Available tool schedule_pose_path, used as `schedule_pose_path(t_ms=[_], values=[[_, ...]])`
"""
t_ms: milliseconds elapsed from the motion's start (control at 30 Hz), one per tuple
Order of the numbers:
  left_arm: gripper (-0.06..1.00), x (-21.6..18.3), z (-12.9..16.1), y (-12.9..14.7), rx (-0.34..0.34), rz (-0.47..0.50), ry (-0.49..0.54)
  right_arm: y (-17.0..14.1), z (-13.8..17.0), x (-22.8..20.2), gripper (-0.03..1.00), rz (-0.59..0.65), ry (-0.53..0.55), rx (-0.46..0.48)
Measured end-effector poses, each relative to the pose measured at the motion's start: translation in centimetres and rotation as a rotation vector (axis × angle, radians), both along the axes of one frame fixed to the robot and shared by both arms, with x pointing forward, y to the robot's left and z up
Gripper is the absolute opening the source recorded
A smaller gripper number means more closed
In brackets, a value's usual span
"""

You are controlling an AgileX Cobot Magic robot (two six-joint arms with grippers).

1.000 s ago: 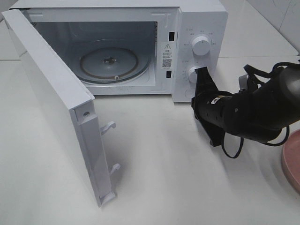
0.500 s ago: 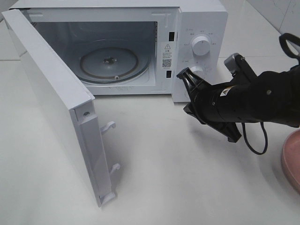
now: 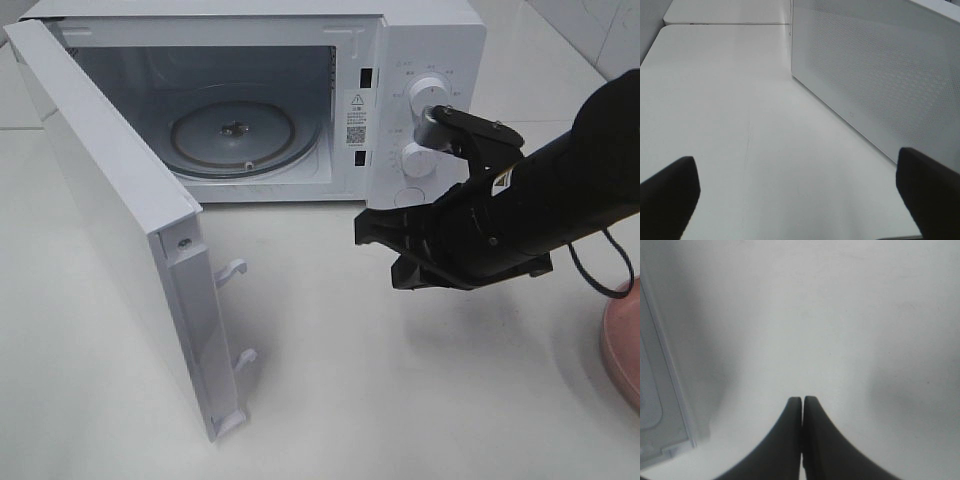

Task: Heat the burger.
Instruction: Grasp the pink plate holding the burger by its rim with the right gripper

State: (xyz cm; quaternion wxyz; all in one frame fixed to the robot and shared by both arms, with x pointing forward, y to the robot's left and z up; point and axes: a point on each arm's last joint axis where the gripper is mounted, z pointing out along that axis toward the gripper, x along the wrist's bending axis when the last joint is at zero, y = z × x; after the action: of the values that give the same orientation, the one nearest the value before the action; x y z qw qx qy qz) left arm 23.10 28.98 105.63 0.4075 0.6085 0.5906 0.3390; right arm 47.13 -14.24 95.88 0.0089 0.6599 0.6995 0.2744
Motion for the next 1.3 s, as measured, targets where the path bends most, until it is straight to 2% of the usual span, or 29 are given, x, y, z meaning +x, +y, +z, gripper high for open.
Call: schedule_pose_path(t_ms=[67, 100, 133, 200, 233, 333, 400, 500, 567, 600, 633, 667, 700, 733, 767, 800, 833, 867, 933, 967, 1033, 1300], values=[[0.99, 0.0, 0.0, 0.0, 0.0, 0.0, 0.0, -0.2, 1.0, -0.5, 0.02, 0.19, -0.019, -0.1], [0.99, 0.0, 0.0, 0.0, 0.0, 0.0, 0.0, -0.2, 1.0, -0.5, 0.02, 0.19, -0.019, -0.1], [0.99, 0.0, 0.0, 0.0, 0.0, 0.0, 0.0, -0.4, 1.4, -0.9, 0.02, 0.258, -0.001, -0.145], [0.99, 0.0, 0.0, 0.0, 0.0, 0.0, 0.0, -0.5, 1.5, -1.0, 0.02, 0.282, 0.008, -0.162], [0.99, 0.0, 0.0, 0.0, 0.0, 0.0, 0.0, -0.7, 1.6, -1.3, 0.03, 0.321, 0.052, -0.2], [0.99, 0.0, 0.0, 0.0, 0.0, 0.0, 0.0, -0.8, 1.7, -1.6, 0.03, 0.335, 0.078, -0.216], [0.99, 0.0, 0.0, 0.0, 0.0, 0.0, 0.0, -1.7, 1.5, -2.2, 0.07, 0.373, 0.182, -0.281], [0.99, 0.0, 0.0, 0.0, 0.0, 0.0, 0.0, -2.1, 1.5, -2.4, 0.09, 0.377, 0.209, -0.295], [0.99, 0.0, 0.0, 0.0, 0.0, 0.0, 0.0, -3.7, 1.4, -2.4, 0.21, 0.369, 0.289, -0.349], [0.99, 0.0, 0.0, 0.0, 0.0, 0.0, 0.0, -3.7, 1.4, -2.4, 0.21, 0.369, 0.289, -0.349], [0.99, 0.0, 0.0, 0.0, 0.0, 0.0, 0.0, -4.2, 1.4, -2.3, 0.25, 0.365, 0.302, -0.364], [0.99, 0.0, 0.0, 0.0, 0.0, 0.0, 0.0, -5.0, 1.5, -2.2, 0.36, 0.354, 0.308, -0.387], [0.99, 0.0, 0.0, 0.0, 0.0, 0.0, 0.0, -5.0, 1.5, -2.2, 0.36, 0.354, 0.308, -0.387], [0.99, 0.0, 0.0, 0.0, 0.0, 0.0, 0.0, -5.4, 1.7, -2.1, 0.43, 0.346, 0.303, -0.396], [0.99, 0.0, 0.0, 0.0, 0.0, 0.0, 0.0, -6.2, 2.2, -2.0, 0.57, 0.331, 0.288, -0.411], [0.99, 0.0, 0.0, 0.0, 0.0, 0.0, 0.0, -6.2, 2.2, -2.0, 0.57, 0.331, 0.288, -0.411], [0.99, 0.0, 0.0, 0.0, 0.0, 0.0, 0.0, -6.9, 2.7, -1.9, 0.73, 0.313, 0.266, -0.422], [0.99, 0.0, 0.0, 0.0, 0.0, 0.0, 0.0, -6.9, 2.7, -1.9, 0.73, 0.313, 0.266, -0.422], [0.99, 0.0, 0.0, 0.0, 0.0, 0.0, 0.0, -8.0, 3.1, -1.7, 0.9, 0.284, 0.247, -0.438], [0.99, 0.0, 0.0, 0.0, 0.0, 0.0, 0.0, -8.0, 3.1, -1.7, 0.9, 0.284, 0.247, -0.438], [0.99, 0.0, 0.0, 0.0, 0.0, 0.0, 0.0, -9.2, 3.2, -1.3, 0.96, 0.24, 0.252, -0.444], [0.99, 0.0, 0.0, 0.0, 0.0, 0.0, 0.0, -12.2, 3.2, -0.4, 0.99, 0.091, 0.255, -0.456]])
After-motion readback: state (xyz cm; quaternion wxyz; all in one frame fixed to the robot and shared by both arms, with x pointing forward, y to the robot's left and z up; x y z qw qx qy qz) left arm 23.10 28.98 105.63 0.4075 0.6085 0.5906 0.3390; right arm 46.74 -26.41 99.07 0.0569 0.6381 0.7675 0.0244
